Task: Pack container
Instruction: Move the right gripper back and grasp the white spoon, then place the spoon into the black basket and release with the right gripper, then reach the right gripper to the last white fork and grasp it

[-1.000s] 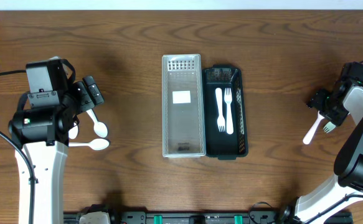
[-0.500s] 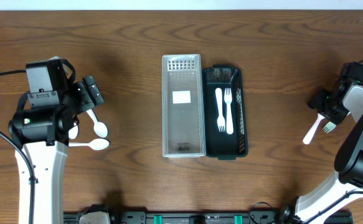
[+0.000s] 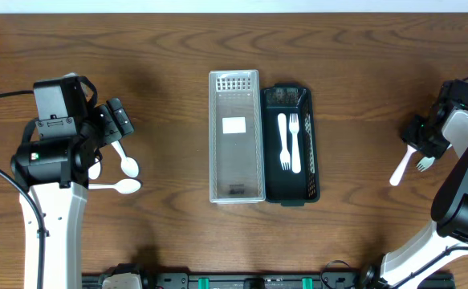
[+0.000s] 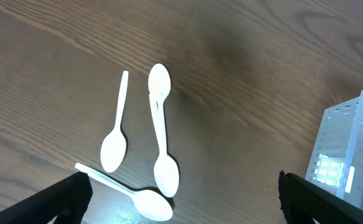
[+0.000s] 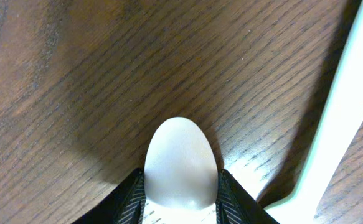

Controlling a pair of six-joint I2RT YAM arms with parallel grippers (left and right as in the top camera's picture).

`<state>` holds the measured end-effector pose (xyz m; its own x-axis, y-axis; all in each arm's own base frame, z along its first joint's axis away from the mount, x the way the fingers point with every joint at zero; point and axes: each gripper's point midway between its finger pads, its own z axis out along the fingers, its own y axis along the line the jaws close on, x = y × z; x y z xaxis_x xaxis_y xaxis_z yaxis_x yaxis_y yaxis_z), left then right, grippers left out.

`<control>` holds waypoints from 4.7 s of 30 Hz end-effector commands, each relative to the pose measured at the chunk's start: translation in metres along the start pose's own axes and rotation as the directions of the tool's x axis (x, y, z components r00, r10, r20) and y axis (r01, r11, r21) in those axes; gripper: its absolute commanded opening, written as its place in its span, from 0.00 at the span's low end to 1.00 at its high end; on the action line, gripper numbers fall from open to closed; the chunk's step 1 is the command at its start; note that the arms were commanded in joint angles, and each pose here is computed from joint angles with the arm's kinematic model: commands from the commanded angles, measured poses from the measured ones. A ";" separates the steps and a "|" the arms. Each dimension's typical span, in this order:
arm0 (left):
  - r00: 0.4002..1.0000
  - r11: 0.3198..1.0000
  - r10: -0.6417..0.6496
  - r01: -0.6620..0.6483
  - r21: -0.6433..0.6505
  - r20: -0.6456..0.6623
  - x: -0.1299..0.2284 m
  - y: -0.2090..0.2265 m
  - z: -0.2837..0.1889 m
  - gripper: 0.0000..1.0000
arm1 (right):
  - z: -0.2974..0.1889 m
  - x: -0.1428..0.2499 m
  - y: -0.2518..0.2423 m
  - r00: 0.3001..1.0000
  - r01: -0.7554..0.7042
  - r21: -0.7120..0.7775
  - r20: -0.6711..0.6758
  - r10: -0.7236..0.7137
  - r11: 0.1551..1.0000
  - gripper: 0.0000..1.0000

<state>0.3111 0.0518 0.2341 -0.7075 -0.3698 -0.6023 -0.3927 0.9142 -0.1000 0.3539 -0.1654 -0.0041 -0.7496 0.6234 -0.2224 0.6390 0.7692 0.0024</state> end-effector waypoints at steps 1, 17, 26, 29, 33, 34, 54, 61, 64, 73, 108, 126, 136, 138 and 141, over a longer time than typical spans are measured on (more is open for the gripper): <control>1.000 1.000 0.012 -0.012 -0.011 0.017 -0.006 0.002 -0.003 0.98 | 0.021 0.021 -0.007 0.997 -0.001 0.021 -0.082 0.003 1.000 0.28; 1.000 1.000 0.012 -0.012 -0.011 0.017 -0.007 0.002 -0.004 0.98 | -0.107 -0.016 0.077 0.981 0.175 -0.072 0.092 -0.168 0.982 0.01; 1.000 1.000 0.012 -0.012 -0.011 0.016 -0.006 0.002 -0.003 0.98 | -0.216 0.042 0.211 0.923 0.369 -0.296 0.227 -0.311 0.881 0.01; 1.000 1.000 0.012 -0.012 -0.011 0.016 -0.006 0.002 -0.003 0.98 | -0.217 0.075 0.239 0.905 0.422 -0.319 0.209 -0.371 0.849 0.01; 1.000 1.000 0.012 -0.012 -0.011 0.016 -0.006 0.002 -0.003 0.98 | -0.204 0.118 0.270 0.860 0.511 -0.318 0.173 -0.481 0.799 0.01; 1.000 1.000 0.012 -0.012 -0.011 0.016 -0.006 0.002 -0.003 0.98 | -0.197 0.128 0.275 0.849 0.528 -0.313 0.158 -0.505 0.789 0.01; 1.000 1.000 0.012 -0.012 -0.011 0.016 -0.006 0.002 -0.003 0.98 | -0.109 0.173 0.299 0.759 0.629 -0.239 -0.017 -0.650 0.740 0.42; 1.000 1.000 0.012 -0.012 -0.011 0.016 -0.006 0.002 -0.003 0.98 | -0.192 0.121 0.313 0.765 0.638 -0.274 0.117 -0.633 0.720 0.59; 1.000 1.000 0.012 -0.012 -0.011 0.016 -0.006 0.002 -0.003 0.98 | -0.239 0.080 0.305 0.806 0.592 -0.298 0.212 -0.553 0.748 0.59; 1.000 1.000 0.012 -0.012 -0.011 0.016 -0.006 0.002 -0.003 0.98 | -0.274 -0.054 0.152 0.966 0.084 -0.214 0.257 -0.027 0.973 0.69; 1.000 1.000 0.014 -0.014 -0.016 -0.001 -0.005 0.002 0.002 0.98 | -0.043 -0.013 -0.076 0.937 -0.341 0.026 -0.075 0.342 0.940 0.67; 1.000 1.000 0.014 -0.014 -0.016 -0.001 -0.005 0.002 0.002 0.98 | -0.002 0.001 -0.071 0.934 -0.316 0.090 -0.147 0.326 0.945 0.66; 1.000 1.000 0.014 -0.014 -0.016 -0.001 -0.005 0.002 0.002 0.98 | 0.006 -0.001 -0.063 0.938 -0.305 0.086 -0.143 0.315 0.948 0.66; 1.000 1.000 0.014 -0.014 -0.016 -0.001 -0.005 0.002 0.002 0.98 | 0.011 0.001 -0.063 0.937 -0.304 0.089 -0.151 0.315 0.948 0.66; 1.000 1.000 0.014 -0.014 -0.016 -0.001 -0.005 0.002 0.002 0.98 | 0.015 0.003 -0.063 0.936 -0.302 0.093 -0.159 0.314 0.949 0.66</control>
<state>0.3131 0.0520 0.2289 -0.7181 -0.3710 -0.5889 -0.3945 0.9140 -0.0948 0.3182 -0.2185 -0.0046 -0.5257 0.8464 -0.0845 0.8493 0.5280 0.0047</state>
